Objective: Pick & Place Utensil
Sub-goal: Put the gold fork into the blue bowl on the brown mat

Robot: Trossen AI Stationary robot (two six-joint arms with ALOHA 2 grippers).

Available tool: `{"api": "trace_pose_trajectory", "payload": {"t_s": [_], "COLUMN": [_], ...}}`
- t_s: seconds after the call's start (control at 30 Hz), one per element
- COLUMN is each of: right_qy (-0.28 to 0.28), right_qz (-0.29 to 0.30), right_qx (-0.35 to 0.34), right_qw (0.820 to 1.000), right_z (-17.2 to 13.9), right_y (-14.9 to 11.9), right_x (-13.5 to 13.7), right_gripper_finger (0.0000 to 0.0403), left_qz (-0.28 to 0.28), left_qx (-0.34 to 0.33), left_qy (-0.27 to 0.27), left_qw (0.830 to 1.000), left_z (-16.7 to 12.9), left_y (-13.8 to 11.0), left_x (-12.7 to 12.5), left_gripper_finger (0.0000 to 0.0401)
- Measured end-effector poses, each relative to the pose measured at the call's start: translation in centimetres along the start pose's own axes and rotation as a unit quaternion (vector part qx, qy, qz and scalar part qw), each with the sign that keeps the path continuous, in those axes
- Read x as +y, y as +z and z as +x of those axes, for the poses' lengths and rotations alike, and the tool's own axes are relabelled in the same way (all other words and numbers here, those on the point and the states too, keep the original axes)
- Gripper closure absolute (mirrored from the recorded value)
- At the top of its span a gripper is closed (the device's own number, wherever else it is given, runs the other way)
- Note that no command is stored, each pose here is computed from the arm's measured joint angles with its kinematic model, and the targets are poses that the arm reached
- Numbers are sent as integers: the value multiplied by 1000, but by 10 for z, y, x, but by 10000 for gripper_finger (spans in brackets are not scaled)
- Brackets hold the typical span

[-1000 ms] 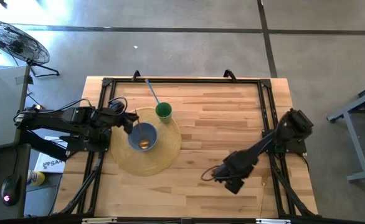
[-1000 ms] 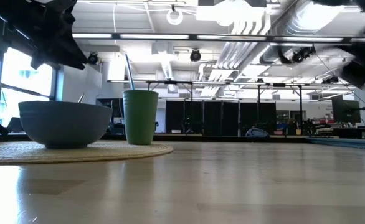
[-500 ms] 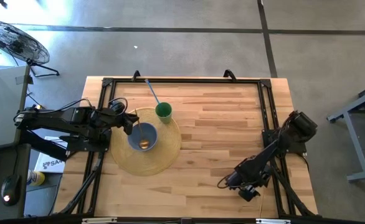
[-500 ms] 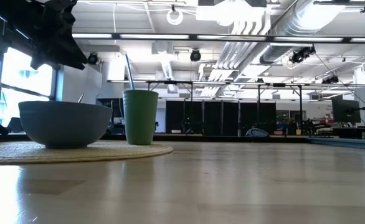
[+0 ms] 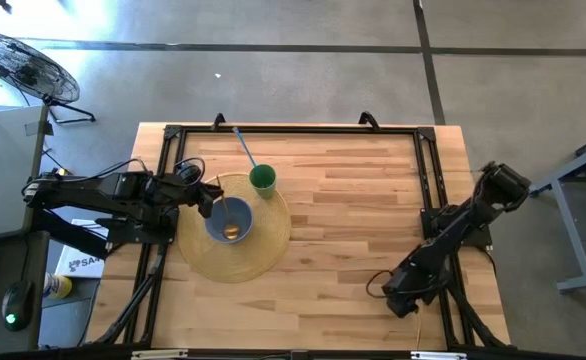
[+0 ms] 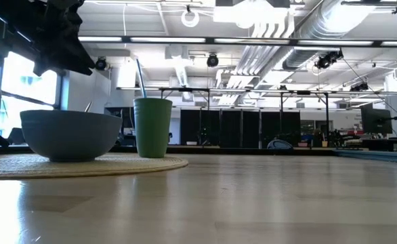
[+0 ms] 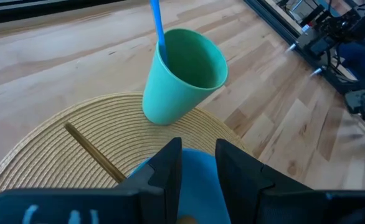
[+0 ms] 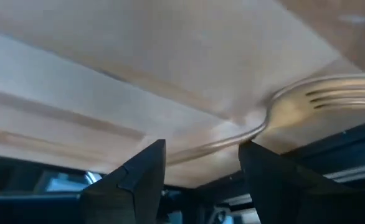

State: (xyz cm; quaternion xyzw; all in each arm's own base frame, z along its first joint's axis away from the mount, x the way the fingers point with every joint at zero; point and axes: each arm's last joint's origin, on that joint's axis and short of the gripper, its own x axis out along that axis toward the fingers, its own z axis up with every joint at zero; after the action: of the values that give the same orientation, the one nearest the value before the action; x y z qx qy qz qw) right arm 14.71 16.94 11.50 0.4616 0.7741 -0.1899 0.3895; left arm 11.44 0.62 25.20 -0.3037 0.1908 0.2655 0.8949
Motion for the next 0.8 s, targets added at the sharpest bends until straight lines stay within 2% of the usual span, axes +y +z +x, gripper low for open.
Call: {"api": "trace_pose_trajectory", "payload": {"t_s": [0.2,0.63,0.8], "right_qy": [29,54,69], "right_qz": [9,9,-1], "right_qx": [-25,-66,-90], "right_qw": [999,996,994], "right_z": [0,-2,-6], "right_y": [2,3,1], "right_x": [0,3,11], "right_gripper_finger": [235,355,382], "left_qz": [-2,-2,-3], "left_qx": [3,10,12], "left_qy": [-10,-17,-22], "left_qw": [1000,1000,1000], "left_z": [0,0,0], "left_y": [0,0,0], "left_x": [-1,-2,-2], "left_gripper_finger": [305,305,305]}}
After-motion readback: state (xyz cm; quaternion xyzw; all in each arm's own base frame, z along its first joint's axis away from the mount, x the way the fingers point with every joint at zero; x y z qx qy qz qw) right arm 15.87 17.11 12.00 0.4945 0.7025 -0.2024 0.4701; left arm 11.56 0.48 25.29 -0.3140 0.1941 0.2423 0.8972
